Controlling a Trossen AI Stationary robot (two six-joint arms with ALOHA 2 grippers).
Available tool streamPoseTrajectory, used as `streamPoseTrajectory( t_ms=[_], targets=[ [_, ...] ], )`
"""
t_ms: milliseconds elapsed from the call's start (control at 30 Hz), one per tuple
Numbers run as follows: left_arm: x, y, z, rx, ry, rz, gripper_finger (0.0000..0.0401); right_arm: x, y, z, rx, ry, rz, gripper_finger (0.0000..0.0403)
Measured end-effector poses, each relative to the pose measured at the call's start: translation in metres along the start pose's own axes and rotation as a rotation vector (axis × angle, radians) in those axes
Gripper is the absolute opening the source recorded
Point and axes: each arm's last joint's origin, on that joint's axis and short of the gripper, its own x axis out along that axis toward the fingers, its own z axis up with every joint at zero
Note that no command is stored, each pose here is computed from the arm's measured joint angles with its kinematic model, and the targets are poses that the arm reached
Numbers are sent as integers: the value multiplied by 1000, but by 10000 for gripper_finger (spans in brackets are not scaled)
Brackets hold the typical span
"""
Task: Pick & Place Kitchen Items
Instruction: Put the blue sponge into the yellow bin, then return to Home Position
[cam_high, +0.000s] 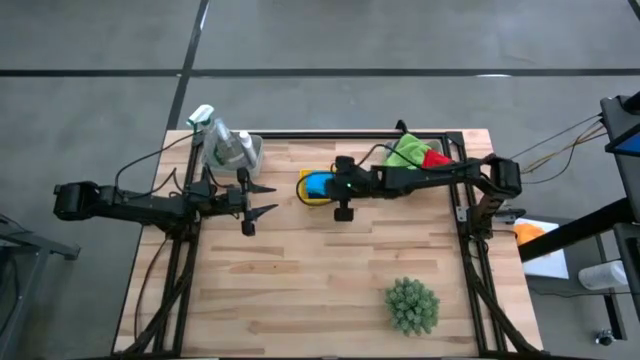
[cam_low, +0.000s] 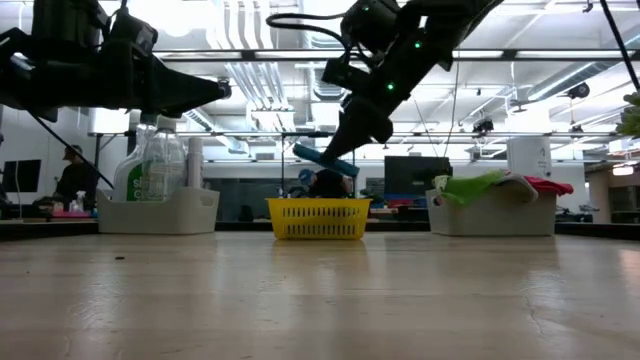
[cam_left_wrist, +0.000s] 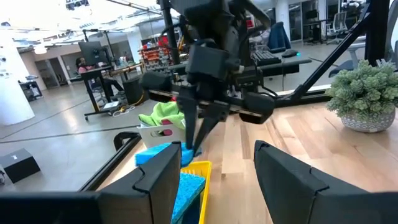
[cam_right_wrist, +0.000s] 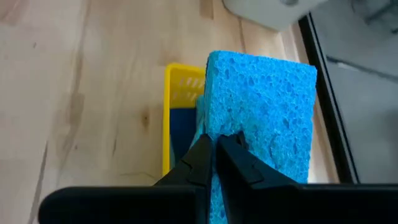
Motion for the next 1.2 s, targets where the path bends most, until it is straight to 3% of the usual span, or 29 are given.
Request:
streamPoseTrajectory(
  t_ms=[100, 200, 467, 600, 800, 900, 1033, 1100, 1200],
  targets=[
    [0, 0, 0, 2, 0, 0, 201, 4, -5, 3, -38, -7, 13, 22],
    [0, 0, 0, 2, 2, 0, 201, 9, -9, 7, -31, 15, 17, 52],
    [0, 0, 0, 2, 3, -1, 201, 24, -12, 19, -61, 104, 20, 233],
    [0, 0, 0, 2, 3, -1, 201, 23, -15, 27, -65, 115, -2, 300],
    [0, 0, -1, 9, 10, -2, 201, 11, -23, 35, -65, 135, -98, 328],
    [0, 0, -1, 10, 10, -2, 201, 3, -20, 43, 1, 15, 41, 329],
    [0, -1, 2, 5, -25, -39, 201, 9, -4, 47, 91, -282, 314, 330],
    [-1, -2, 4, -6, -50, -92, 201, 11, 5, 48, 103, -438, 343, 329],
    [-4, -3, 7, -21, -65, -124, 201, 8, 16, 46, 97, -630, 280, 330]
  ],
)
